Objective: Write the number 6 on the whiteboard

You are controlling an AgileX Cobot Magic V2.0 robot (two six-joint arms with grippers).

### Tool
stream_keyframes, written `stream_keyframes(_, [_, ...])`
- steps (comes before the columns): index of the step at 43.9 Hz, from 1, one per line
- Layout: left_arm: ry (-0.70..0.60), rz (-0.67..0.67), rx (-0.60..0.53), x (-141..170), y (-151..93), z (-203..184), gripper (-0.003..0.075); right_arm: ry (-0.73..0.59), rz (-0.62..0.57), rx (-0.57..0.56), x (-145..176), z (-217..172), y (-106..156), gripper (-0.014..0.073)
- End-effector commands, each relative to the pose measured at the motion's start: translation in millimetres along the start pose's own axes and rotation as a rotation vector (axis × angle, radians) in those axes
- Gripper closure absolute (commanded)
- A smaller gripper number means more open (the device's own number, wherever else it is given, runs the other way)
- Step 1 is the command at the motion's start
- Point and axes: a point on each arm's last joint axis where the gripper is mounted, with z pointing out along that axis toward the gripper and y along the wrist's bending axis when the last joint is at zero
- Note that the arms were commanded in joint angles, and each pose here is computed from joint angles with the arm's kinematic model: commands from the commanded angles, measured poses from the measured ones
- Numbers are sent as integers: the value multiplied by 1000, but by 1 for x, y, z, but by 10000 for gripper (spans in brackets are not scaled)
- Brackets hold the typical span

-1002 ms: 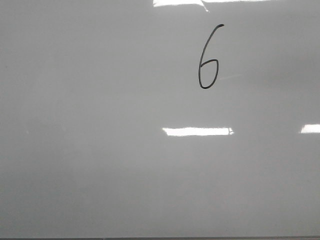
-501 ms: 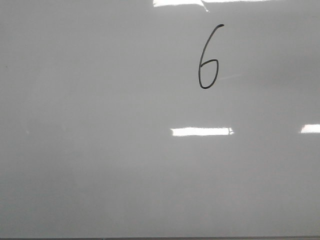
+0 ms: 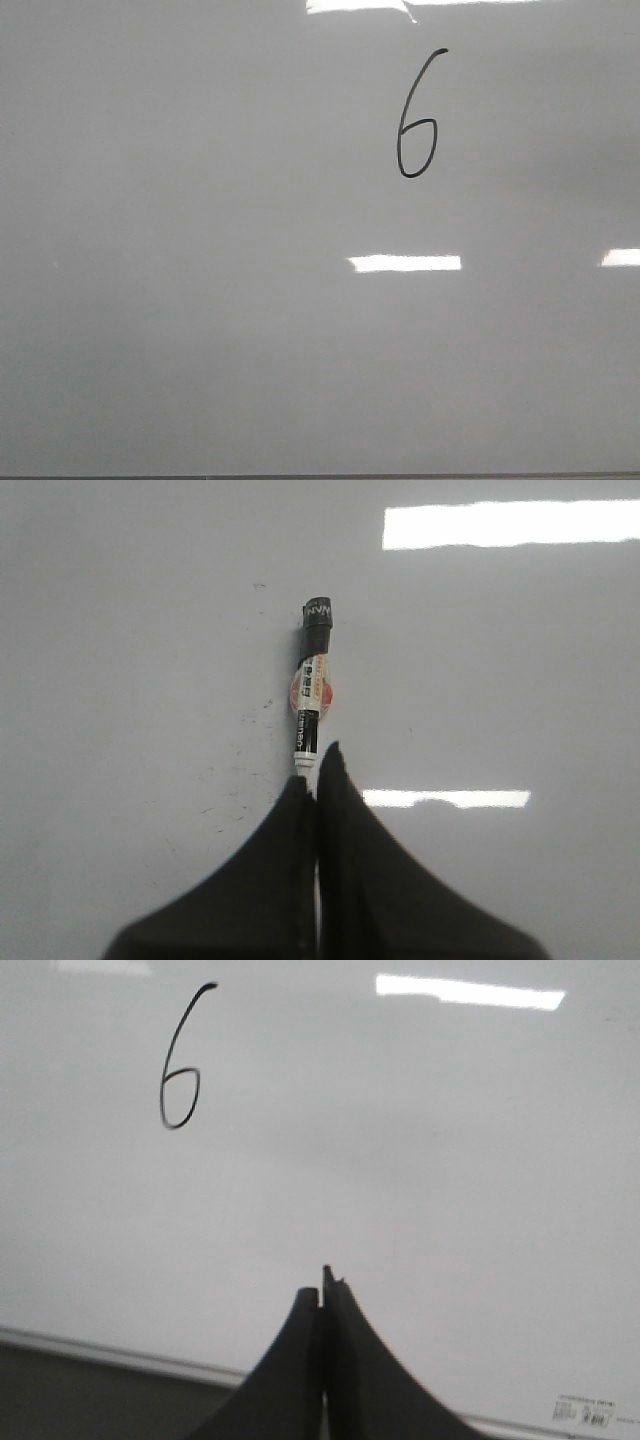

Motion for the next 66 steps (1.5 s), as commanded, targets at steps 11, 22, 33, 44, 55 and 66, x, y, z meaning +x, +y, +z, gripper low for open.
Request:
stream_keyframes(11, [-95,-15,2,-8,0,-1,741,-478,-3,62,76,26,-10,663])
stream_keyframes(22, [-95,-15,2,-8,0,-1,741,-606,-4,85,125,46,-14,663])
stream_keyframes(33, [-95,-15,2,-8,0,-1,741,-590,-2,88,133,49,-15,663])
stream_keyframes(44, [-95,-15,2,-8,0,-1,741,-590,0,102,133,49,-15,663])
stream_keyframes(55, [-95,-15,2,-8,0,-1,741,-590,0,102,133,49,-15,663])
stream_keyframes(66, [-95,-15,2,-8,0,-1,741,-591,0,106,133,49,-16,663])
